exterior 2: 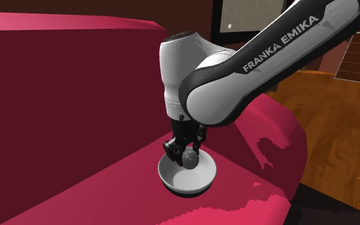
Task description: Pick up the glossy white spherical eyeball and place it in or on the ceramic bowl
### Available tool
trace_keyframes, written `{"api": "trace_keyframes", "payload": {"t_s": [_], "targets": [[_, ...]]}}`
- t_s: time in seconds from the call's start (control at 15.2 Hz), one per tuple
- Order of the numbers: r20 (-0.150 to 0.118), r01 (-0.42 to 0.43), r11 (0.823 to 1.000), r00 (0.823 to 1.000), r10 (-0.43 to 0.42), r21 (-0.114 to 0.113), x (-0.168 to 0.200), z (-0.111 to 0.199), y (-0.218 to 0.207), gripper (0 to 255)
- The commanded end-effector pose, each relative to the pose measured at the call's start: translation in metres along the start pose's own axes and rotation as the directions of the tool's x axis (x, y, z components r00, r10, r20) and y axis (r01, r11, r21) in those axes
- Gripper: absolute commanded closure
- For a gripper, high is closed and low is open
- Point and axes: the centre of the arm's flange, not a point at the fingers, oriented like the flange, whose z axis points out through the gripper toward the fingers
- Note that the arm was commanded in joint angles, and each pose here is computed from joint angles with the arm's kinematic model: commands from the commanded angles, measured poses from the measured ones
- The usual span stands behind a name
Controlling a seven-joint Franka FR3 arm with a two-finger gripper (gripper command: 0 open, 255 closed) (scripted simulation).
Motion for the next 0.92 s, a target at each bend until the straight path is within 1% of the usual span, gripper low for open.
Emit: {"api": "trace_keyframes", "payload": {"t_s": [0.0,0.46,0.53,0.86], "targets": [[-0.001,0.0,1.0,1.0,0.0,0.0,0.0002,0.0072,-0.0013,255],[-0.001,0.0,1.0,1.0,0.0,0.0,0.0002,0.0072,-0.0013,255],[-0.001,0.0,1.0,1.0,0.0,0.0,0.0002,0.0072,-0.0013,0],[-0.001,0.0,1.0,1.0,0.0,0.0,0.0002,0.0072,-0.0013,0]]}}
